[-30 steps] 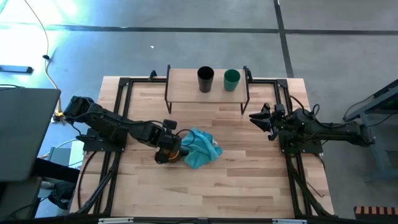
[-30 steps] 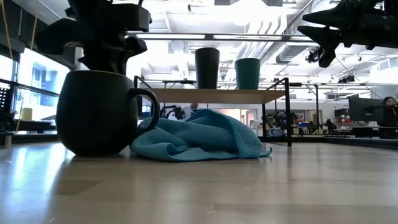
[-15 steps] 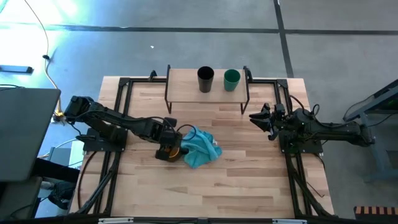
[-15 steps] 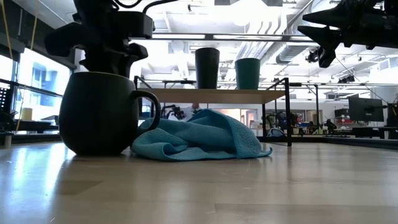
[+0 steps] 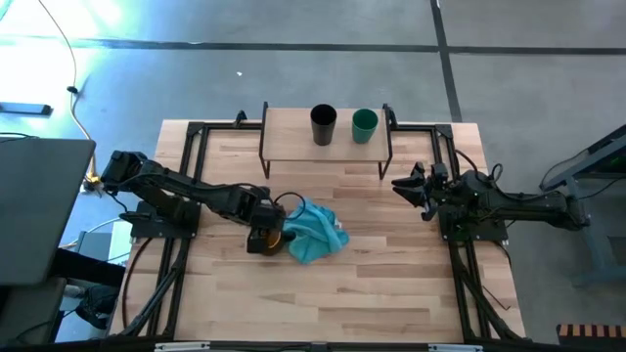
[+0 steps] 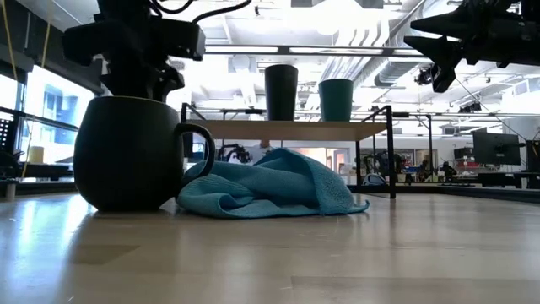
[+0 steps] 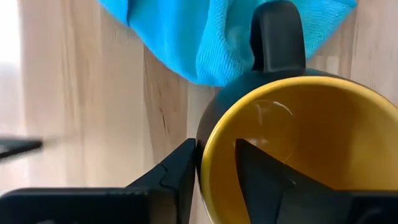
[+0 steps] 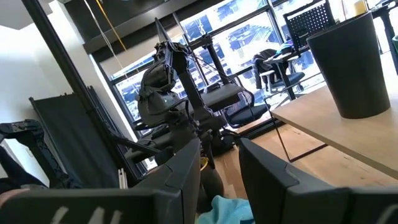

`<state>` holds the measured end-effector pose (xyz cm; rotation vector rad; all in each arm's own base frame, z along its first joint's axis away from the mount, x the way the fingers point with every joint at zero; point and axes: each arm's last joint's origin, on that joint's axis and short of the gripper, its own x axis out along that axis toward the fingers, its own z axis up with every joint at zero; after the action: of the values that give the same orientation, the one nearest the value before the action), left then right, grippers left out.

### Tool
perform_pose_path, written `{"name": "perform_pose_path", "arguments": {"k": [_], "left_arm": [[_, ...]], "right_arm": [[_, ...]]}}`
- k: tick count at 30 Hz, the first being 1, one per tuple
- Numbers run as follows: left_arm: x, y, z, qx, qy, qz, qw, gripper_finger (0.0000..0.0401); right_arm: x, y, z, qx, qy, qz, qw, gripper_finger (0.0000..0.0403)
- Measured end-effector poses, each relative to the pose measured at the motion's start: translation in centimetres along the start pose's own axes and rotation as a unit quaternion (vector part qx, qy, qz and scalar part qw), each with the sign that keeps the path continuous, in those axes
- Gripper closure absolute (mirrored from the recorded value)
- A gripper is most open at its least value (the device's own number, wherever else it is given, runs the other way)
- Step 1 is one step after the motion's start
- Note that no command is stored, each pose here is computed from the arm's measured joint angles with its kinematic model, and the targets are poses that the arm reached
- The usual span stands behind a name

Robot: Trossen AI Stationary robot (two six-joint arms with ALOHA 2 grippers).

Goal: Stack small to large cups/mugs on shelf
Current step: Put the black mug on the shelf

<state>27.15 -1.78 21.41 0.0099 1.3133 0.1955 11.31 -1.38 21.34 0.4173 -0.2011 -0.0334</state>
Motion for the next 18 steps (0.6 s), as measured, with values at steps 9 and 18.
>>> {"name": "perform_pose_path", "arguments": {"k": [9,18], "left_arm": [[0.01,-0.04,-0.17,-0.1,0.01,-0.004,0.995,0.0257],[0.0,0.04,-0.59,-0.179,0.031,0.004,0.983,0.0219]], "right_arm": [[0.0,-0.05,-0.1,0.0,0.005,-0.002,1.0,0.0299],[0.0,-0.08,-0.16,0.0,0.008,-0.004,1.0,0.0299]]}}
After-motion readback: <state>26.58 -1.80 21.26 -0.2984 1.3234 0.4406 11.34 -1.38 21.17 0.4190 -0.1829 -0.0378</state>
